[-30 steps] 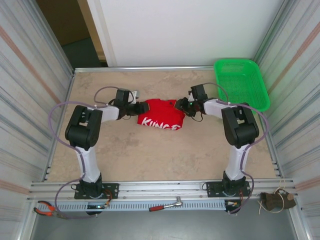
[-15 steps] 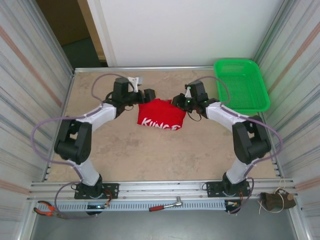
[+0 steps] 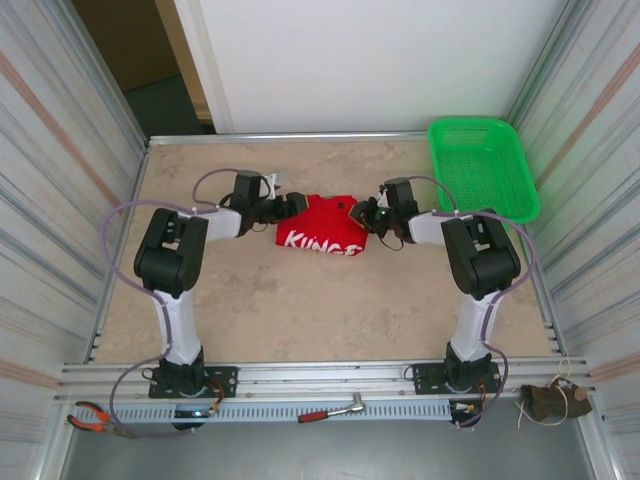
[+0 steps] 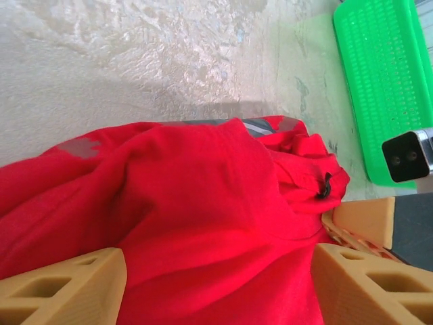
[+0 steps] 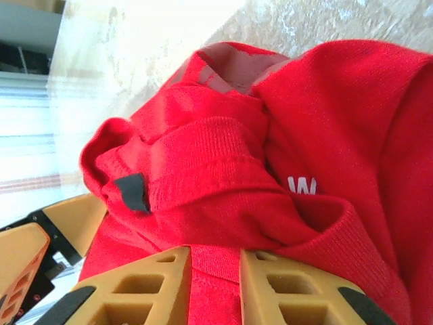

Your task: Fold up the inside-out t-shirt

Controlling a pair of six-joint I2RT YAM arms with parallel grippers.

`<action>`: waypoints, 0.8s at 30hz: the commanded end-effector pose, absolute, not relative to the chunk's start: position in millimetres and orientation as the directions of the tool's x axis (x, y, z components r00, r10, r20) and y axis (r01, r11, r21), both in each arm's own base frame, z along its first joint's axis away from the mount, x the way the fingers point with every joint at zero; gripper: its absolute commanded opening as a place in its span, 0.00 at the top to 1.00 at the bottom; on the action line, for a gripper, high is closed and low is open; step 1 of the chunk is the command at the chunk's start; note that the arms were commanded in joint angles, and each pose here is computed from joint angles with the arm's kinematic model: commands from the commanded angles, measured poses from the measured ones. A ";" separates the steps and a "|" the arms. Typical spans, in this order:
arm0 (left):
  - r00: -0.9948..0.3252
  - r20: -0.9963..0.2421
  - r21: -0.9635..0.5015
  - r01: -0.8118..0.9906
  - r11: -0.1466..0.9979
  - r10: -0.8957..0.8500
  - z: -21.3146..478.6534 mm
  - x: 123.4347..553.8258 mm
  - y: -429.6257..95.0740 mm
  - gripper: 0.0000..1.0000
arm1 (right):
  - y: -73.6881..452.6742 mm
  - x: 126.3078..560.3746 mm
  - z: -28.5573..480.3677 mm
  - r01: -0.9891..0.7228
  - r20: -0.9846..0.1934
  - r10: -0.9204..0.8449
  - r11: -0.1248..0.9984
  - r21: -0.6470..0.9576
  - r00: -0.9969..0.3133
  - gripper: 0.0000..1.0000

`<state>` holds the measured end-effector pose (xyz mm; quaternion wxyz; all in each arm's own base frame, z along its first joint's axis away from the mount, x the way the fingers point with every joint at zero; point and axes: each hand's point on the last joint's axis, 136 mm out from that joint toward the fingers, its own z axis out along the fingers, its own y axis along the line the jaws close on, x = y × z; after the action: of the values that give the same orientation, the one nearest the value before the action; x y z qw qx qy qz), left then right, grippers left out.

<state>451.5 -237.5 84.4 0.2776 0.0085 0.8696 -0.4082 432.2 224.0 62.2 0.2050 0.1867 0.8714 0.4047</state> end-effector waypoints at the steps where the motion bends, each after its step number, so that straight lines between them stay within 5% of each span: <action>1: -0.797 -0.573 -0.654 0.305 0.692 -0.191 144.8 438.5 -226.4 0.25 | 219.2 423.6 112.7 0.072 -0.280 0.450 0.621 0.780 -0.848 0.72; 11: -0.894 -0.407 -0.588 0.097 0.803 -0.190 99.8 422.7 -177.7 0.19 | 232.7 431.2 112.6 0.053 -0.279 0.408 0.637 0.769 -0.869 0.71; 24: -0.964 -0.260 -0.673 0.136 0.727 -0.060 54.2 415.9 -227.2 0.16 | 238.9 430.4 43.8 0.153 -0.191 0.405 0.678 0.719 -0.894 0.73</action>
<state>427.1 -204.5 56.3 0.1586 -0.0038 0.9272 -0.3393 428.7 234.6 48.6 0.1710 0.1591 0.8962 0.3772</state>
